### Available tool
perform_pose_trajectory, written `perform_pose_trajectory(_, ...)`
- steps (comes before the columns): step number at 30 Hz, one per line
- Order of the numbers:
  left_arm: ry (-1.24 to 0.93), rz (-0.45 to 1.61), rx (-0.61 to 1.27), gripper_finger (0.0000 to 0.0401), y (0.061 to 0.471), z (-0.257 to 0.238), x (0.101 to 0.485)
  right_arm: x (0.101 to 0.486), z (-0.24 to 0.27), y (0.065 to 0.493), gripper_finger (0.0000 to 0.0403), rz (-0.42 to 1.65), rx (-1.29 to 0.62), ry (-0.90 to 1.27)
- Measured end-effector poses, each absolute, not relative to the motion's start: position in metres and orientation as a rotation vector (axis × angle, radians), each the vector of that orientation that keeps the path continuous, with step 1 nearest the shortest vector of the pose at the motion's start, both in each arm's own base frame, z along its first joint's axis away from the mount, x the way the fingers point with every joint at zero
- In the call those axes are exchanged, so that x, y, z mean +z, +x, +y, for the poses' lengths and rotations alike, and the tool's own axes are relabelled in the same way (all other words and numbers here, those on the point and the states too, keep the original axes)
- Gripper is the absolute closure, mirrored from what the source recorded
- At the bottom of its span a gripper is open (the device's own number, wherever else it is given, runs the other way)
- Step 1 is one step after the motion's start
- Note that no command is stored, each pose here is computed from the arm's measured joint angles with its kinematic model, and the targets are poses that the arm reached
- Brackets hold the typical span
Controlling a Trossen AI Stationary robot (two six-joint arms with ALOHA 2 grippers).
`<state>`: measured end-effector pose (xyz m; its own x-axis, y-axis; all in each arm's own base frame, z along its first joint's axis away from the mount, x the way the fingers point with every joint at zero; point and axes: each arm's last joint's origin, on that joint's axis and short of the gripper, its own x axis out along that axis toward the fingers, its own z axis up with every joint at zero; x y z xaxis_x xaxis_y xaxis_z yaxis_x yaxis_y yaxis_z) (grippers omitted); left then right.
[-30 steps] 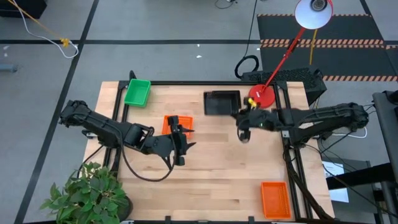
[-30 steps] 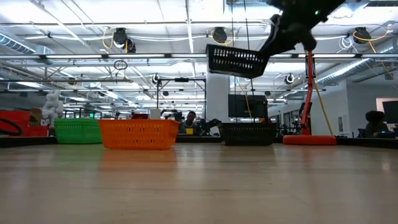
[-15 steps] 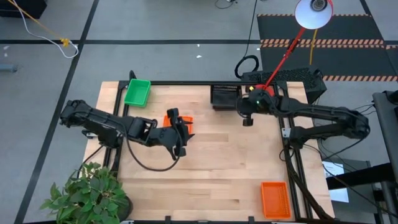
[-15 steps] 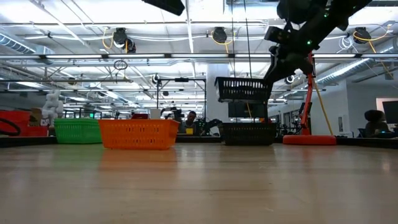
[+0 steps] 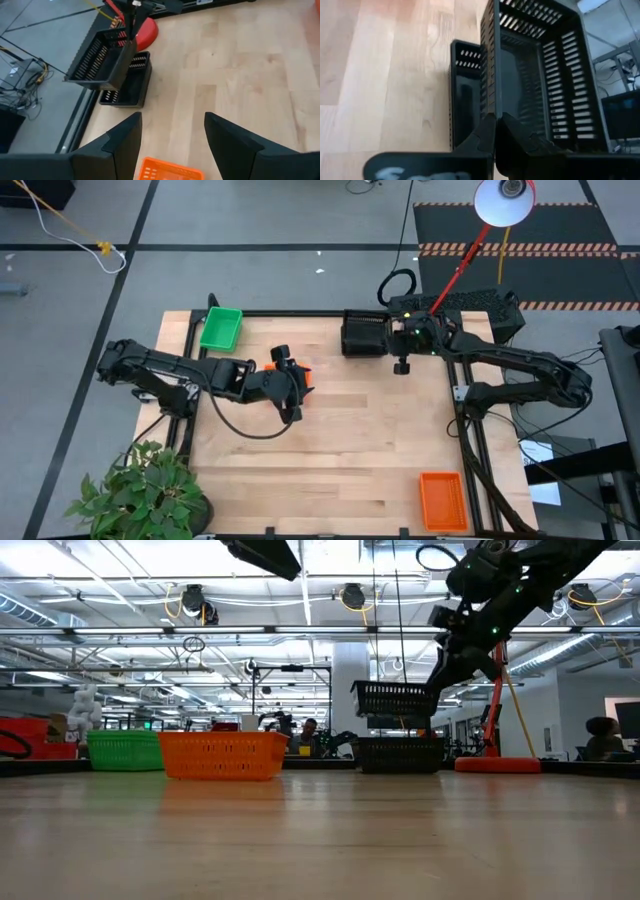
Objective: Stack baskets by color
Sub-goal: Stack the bottom black bin on top of the top black bin, then stack the left orange bin on top of the right orange bin
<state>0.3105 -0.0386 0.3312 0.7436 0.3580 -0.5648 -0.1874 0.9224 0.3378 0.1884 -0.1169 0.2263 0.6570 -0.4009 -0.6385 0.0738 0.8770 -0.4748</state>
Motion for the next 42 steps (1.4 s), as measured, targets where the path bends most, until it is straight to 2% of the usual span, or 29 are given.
perform_pose_trajectory(13, 0.239, 0.679, 0.287, 0.0183, 0.312, -0.028, 0.331, 0.202, -0.132, 0.200, 0.0392, 0.869, -0.194, -0.408)
perform_pose_trajectory(27, 0.239, 0.678, 0.281, 0.0183, 0.312, -0.030, 0.331, 0.199, -0.132, 0.199, 0.0386, 0.890, -0.186, -0.402)
perform_pose_trajectory(32, 0.234, 0.677, 0.283, 0.0183, 0.312, -0.030, 0.331, 0.199, -0.132, 0.199, 0.0363, 0.892, -0.189, -0.403)
perform_pose_trajectory(42, 0.232, 0.722, 0.263, 0.0183, 0.309, -0.030, 0.327, 0.201, -0.130, 0.200, 0.0286, 0.883, -0.218, -0.375)
